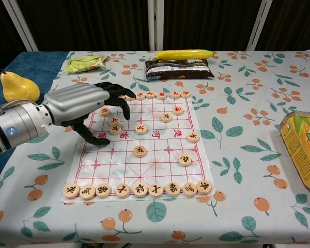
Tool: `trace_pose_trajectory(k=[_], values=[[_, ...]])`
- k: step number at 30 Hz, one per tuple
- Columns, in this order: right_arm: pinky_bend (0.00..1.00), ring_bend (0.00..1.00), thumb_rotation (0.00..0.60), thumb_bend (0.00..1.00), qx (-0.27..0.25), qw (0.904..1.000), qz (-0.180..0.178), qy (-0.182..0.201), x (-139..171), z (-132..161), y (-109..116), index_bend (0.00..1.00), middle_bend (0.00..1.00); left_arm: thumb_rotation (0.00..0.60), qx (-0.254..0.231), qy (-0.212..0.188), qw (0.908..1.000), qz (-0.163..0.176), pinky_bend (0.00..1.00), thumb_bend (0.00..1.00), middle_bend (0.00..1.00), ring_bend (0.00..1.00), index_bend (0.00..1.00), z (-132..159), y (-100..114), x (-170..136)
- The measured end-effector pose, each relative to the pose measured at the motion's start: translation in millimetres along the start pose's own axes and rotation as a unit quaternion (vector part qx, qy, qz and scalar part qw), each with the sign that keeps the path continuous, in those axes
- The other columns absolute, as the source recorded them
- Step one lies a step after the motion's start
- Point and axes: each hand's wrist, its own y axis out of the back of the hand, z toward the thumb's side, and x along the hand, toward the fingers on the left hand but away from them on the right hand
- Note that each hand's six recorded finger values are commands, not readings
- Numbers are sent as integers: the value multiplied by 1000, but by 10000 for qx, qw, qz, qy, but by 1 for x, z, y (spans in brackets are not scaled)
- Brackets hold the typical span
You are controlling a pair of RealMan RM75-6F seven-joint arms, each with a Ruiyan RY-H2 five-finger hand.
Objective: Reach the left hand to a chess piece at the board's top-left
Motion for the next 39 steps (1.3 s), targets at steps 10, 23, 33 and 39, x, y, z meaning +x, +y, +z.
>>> trace_pose_trajectory(k=[10, 23, 33, 39], values=[[0, 0, 600, 128, -5, 10000, 20, -31, 1, -3, -1, 0, 0, 600, 36, 33, 10000, -6, 0, 251, 66, 0, 394, -2, 0, 2], [0, 0, 600, 139, -2, 10000, 71, -58, 1, -3, -4, 0, 0, 600, 119, 6, 9999, -30, 0, 288, 74, 0, 427, -1, -2, 6], [0, 0, 600, 143, 7, 9999, 78, -88, 1, -5, -4, 0, 0, 600, 148, 9, 9998, -97, 0, 304, 74, 0, 449, -2, -6, 8], [0, 0, 600, 144, -2, 9999, 95, -96, 1, -5, -5, 0, 0, 600, 157, 16, 9998, -90, 0, 304, 75, 0, 455, -2, -6, 9]])
